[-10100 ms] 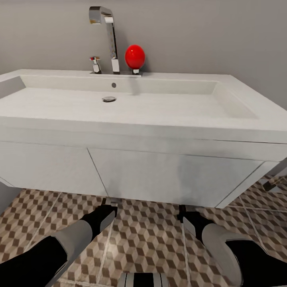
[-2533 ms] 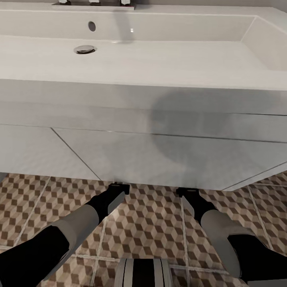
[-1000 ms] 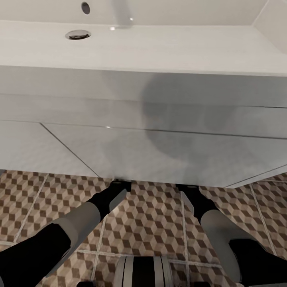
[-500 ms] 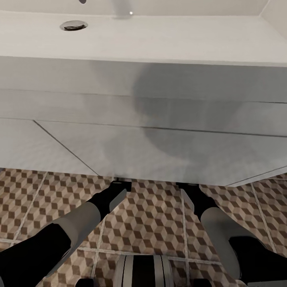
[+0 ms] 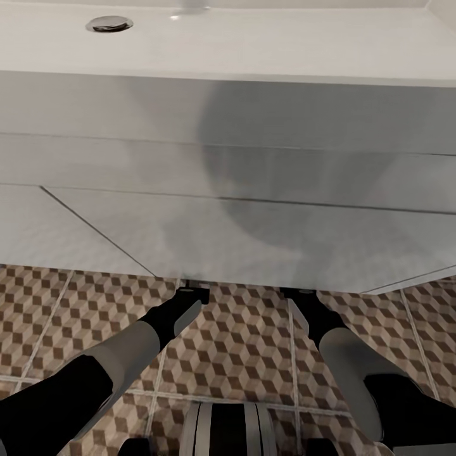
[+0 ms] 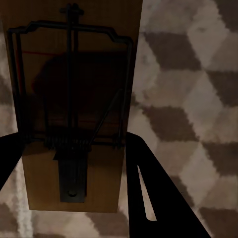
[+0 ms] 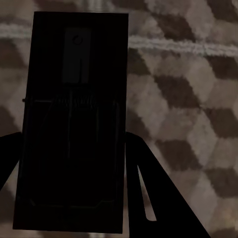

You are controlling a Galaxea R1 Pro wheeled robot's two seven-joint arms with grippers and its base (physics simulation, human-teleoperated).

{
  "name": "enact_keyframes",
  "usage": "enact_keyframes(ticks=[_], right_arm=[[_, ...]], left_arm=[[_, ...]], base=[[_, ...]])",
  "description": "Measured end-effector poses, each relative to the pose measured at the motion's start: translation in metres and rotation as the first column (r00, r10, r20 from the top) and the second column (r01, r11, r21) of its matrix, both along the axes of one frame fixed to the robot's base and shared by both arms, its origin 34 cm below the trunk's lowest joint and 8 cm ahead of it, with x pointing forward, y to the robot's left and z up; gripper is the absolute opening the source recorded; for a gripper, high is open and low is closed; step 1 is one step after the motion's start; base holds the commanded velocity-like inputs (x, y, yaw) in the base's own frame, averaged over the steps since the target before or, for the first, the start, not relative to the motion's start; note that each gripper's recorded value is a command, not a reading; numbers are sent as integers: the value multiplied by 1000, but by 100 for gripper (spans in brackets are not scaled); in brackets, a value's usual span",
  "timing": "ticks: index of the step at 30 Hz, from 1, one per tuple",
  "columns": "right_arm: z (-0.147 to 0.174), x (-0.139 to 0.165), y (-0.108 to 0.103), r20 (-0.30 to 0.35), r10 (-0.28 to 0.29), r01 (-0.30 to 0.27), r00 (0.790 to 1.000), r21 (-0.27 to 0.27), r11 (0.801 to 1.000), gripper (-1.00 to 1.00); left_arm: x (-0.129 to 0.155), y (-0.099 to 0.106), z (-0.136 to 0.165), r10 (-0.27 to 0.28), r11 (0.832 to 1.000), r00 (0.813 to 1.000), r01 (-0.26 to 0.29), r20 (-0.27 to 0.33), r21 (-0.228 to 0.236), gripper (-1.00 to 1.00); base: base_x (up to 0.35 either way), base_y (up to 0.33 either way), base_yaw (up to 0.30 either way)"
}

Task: Take the four mousetraps from the cabinet in the bathroom and place them on the bathroom floor. Make sure all four end up on the same floor surface, and ensure that at least two of them are either under or directly next to the same bathroom sink.

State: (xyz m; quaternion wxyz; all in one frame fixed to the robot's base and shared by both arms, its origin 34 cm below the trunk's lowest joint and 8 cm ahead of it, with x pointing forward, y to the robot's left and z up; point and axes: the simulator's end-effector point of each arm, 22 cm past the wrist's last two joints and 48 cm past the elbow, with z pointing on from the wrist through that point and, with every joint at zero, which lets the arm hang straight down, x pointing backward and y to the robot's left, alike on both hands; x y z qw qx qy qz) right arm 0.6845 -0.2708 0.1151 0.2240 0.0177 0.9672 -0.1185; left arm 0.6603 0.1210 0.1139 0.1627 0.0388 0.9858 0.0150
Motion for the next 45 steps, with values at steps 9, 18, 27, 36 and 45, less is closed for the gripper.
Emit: enact_keyframes(ticks=[9, 18, 27, 36, 45], right_arm=[[-8, -6, 1, -13, 1, -1, 1000, 1, 1000, -100], [-13, -9, 2, -18, 1, -1, 1000, 3, 1000, -100], [-13, -8, 4, -16, 1, -1, 1000, 5, 1000, -100], [-14, -10, 5, -19, 3, -2, 1000, 5, 1000, -100], [-14, -10, 5, -20, 3, -3, 1000, 5, 1000, -100]], left_arm=[[-5, -1, -8, 0, 1000, 1000, 0, -14, -2, -100], [-9, -2, -13, -1, 1000, 1000, 1, -22, -5, -100], [-9, -4, -13, -2, 1000, 1000, 2, -22, -9, -100], [-1, -19, -5, -10, 999, 1000, 10, -1, -37, -100], [13, -19, 1, -9, 999, 1000, 10, 21, -33, -100]], base=[[0, 0, 0], [0, 0, 0], [0, 0, 0], [0, 0, 0], [0, 0, 0]])
